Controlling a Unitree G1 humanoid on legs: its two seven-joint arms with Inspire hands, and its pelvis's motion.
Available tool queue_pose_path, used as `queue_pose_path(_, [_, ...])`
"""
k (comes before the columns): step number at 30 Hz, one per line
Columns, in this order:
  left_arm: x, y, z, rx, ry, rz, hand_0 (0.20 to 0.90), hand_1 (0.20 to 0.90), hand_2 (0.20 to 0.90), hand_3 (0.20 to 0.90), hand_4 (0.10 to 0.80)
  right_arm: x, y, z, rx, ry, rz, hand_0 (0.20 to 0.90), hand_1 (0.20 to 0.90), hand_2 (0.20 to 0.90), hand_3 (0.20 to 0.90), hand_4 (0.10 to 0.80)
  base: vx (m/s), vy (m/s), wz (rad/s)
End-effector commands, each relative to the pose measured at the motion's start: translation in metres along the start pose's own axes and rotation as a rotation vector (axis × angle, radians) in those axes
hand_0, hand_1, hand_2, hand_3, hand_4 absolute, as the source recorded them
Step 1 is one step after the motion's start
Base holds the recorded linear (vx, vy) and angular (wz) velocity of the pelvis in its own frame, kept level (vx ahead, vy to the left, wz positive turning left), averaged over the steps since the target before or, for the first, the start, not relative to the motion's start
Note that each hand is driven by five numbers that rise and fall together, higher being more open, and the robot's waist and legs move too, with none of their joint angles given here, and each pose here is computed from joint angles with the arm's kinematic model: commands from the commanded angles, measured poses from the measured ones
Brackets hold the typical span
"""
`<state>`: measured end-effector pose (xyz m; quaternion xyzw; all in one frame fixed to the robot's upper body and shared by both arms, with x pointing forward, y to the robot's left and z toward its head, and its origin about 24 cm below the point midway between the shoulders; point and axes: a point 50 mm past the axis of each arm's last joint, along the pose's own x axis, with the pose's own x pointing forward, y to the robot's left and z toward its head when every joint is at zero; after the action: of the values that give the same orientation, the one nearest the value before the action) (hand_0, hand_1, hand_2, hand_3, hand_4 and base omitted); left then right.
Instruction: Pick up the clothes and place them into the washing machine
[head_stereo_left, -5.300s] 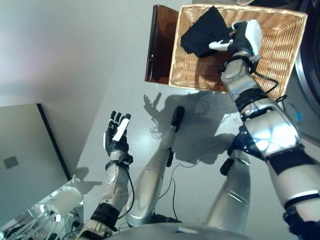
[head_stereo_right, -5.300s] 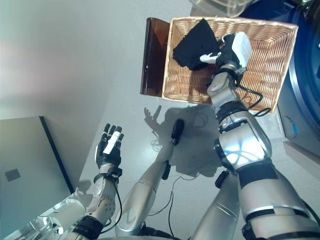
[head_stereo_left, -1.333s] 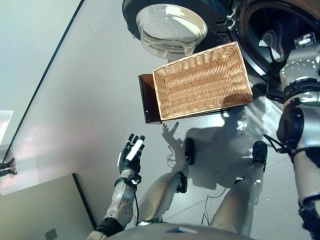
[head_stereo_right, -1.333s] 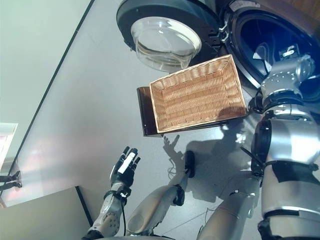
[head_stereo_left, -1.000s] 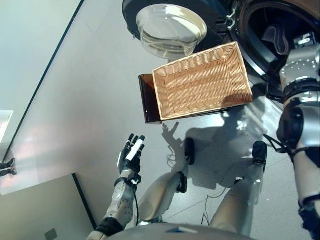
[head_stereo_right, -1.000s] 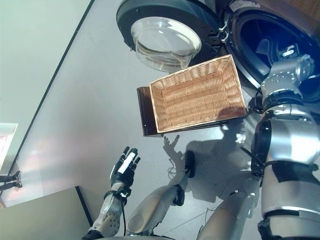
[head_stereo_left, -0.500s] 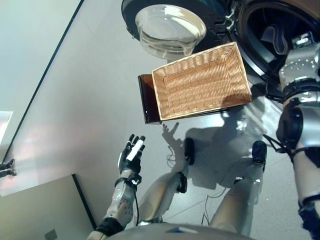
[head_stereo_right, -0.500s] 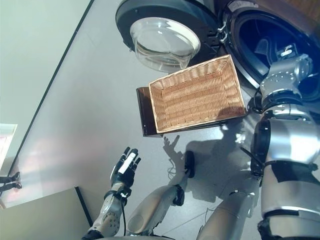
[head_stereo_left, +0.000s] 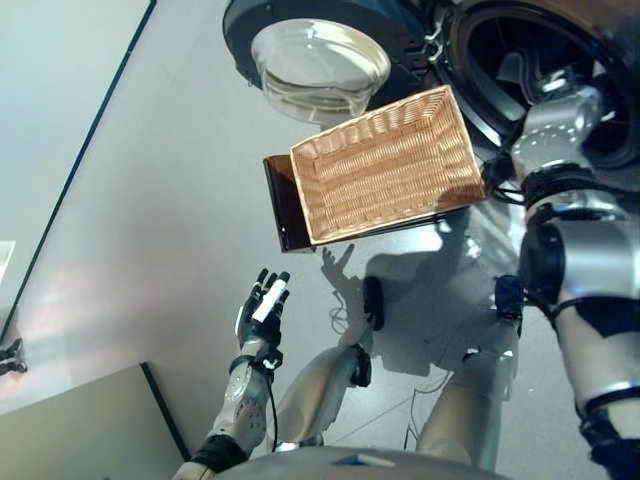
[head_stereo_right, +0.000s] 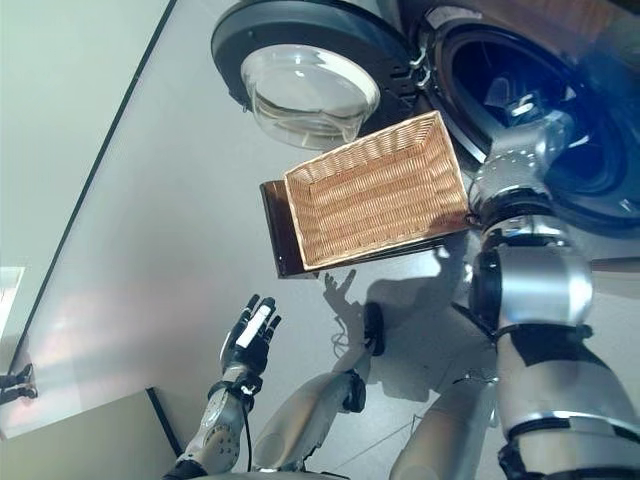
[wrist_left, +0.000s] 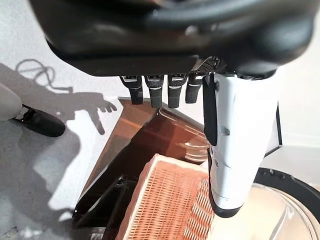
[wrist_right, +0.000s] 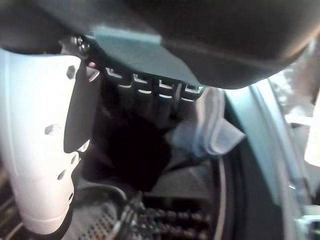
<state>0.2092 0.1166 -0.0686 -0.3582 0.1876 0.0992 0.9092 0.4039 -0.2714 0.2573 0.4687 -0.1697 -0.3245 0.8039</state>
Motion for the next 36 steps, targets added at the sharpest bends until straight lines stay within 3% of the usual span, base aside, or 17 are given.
queue_pose_path(1, [0.01,0.0,0.029,-0.007,-0.131,0.0,0.9,0.9,0.9,0.9,0.8,-0.029,0.065,0.002,0.025,-0.065,0.307,0.9,0.9,0.9,0.9,0.8,0.0,0.0,0.0])
queue_pose_path(11, [0.012,0.002,0.028,-0.039,-0.136,0.045,0.9,0.9,0.9,0.9,0.8,-0.068,0.05,-0.071,0.0,0.104,0.408,0.9,0.9,0.9,0.9,0.8,0.002,0.011,-0.04])
queue_pose_path(24, [0.01,0.012,0.02,-0.066,-0.111,0.112,0.9,0.9,0.9,0.9,0.8,-0.109,0.008,-0.118,-0.045,0.227,0.5,0.9,0.9,0.9,0.9,0.8,0.007,-0.009,-0.06])
queue_pose_path(30, [0.008,0.024,0.014,-0.048,-0.085,0.18,0.9,0.9,0.9,0.9,0.8,-0.119,-0.027,-0.127,-0.106,0.256,0.517,0.9,0.9,0.9,0.9,0.8,0.019,-0.043,-0.1])
queue_pose_path(36, [0.002,0.052,0.0,0.026,-0.021,0.302,0.9,0.9,0.9,0.9,0.8,-0.118,-0.085,-0.135,-0.278,0.283,0.451,0.9,0.9,0.9,0.9,0.8,0.054,-0.078,-0.07])
